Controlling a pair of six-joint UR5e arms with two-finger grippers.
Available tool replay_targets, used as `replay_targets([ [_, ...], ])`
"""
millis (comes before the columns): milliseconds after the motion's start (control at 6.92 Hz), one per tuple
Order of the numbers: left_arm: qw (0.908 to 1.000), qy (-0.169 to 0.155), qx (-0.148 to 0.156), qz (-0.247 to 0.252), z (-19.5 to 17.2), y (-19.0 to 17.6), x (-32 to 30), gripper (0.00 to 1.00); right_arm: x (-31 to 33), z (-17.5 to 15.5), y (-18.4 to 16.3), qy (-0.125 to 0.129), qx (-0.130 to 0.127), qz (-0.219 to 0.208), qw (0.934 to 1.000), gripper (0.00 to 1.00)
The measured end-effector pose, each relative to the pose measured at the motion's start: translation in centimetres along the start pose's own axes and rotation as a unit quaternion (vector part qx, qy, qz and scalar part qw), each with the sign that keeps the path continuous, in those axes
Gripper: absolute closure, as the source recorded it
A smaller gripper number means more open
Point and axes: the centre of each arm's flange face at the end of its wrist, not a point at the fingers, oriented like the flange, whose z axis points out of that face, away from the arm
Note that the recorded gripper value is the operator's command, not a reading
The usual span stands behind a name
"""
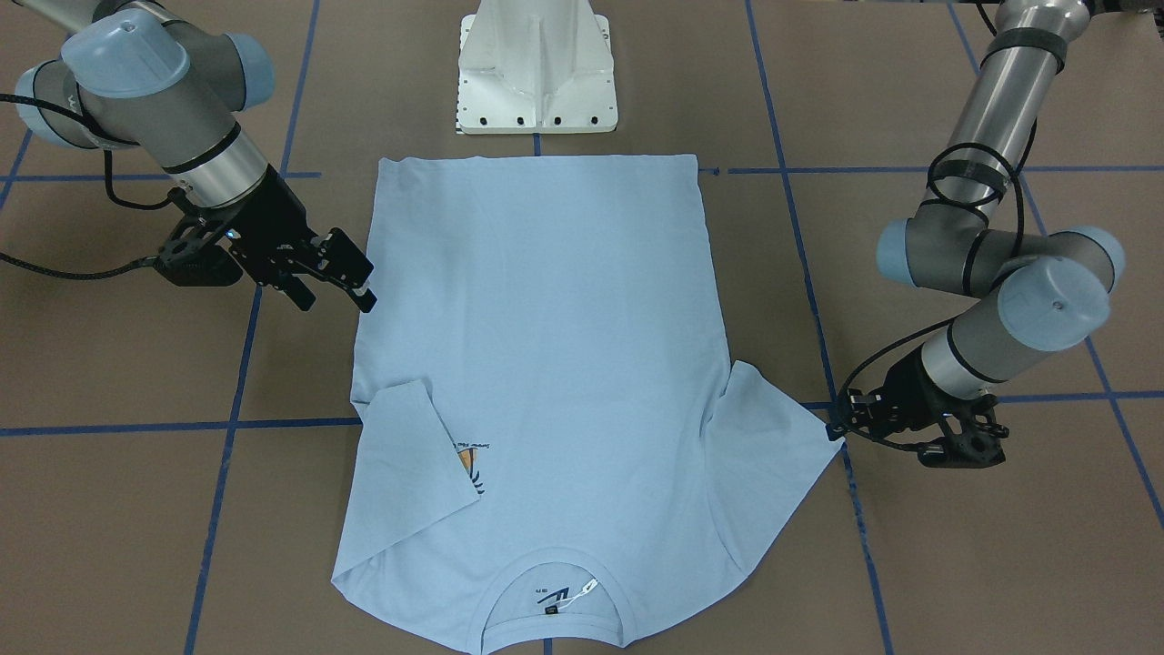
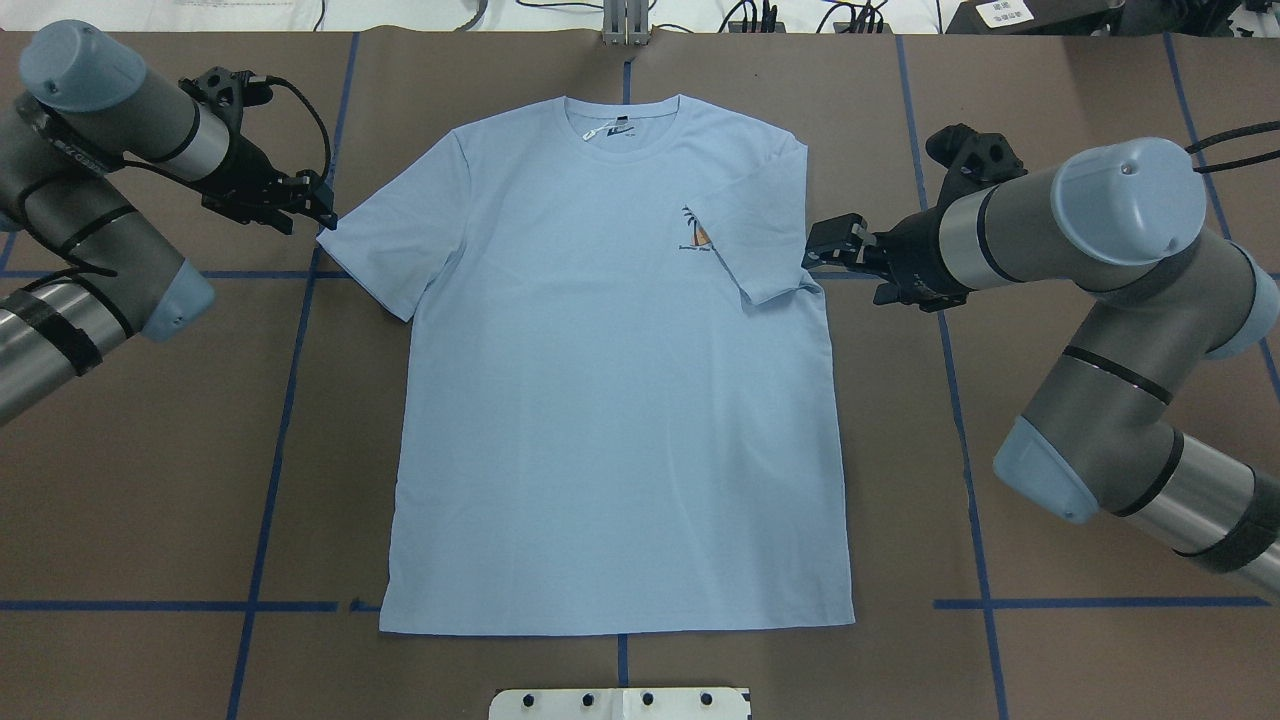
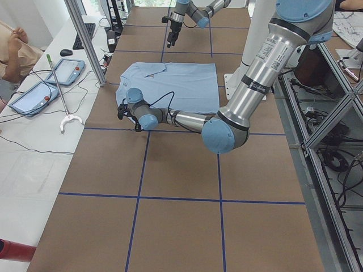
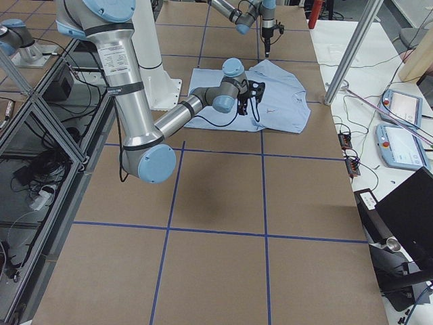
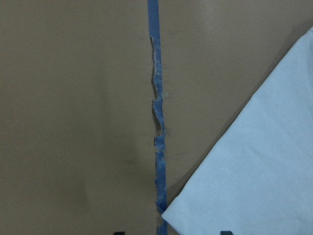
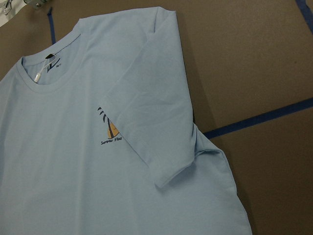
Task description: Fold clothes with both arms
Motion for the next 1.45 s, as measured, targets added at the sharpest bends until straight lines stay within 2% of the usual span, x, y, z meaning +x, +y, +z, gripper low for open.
replay_targets([
  [289, 0.9999, -0.009, 0.002, -0.009, 1.5, 0.7, 1.0, 0.49, 0.1, 0.1, -0.1, 0.002, 0.002, 0.001, 1.0000, 0.00],
  [434, 0.9999, -0.013, 0.003, -0.011, 1.9, 0.8, 1.0, 0.90, 0.1, 0.1, -0.1, 0.002, 0.003, 0.002, 1.0000, 0.00],
  [578, 0.9998, -0.016, 0.005, -0.012, 2.0, 0.8, 0.9, 1.00, 0.1, 0.1, -0.2, 0.002, 0.003, 0.002, 1.0000, 0.00],
  [1012, 0.9999, -0.005, 0.013, -0.006, 1.5, 0.7, 1.8, 1.00, 0.2, 0.3, -0.2, 0.004, 0.003, 0.002, 1.0000, 0.00],
  [1301, 0.9993, 0.028, 0.025, -0.009, -0.2, 0.7, 5.7, 1.00, 0.5, 0.4, -0.3, 0.006, 0.004, 0.000, 1.0000, 0.00],
  [1445, 0.9984, 0.048, 0.022, -0.022, -0.3, 1.4, 9.6, 1.00, 0.6, 0.4, -0.4, 0.008, 0.005, 0.000, 1.0000, 0.00],
])
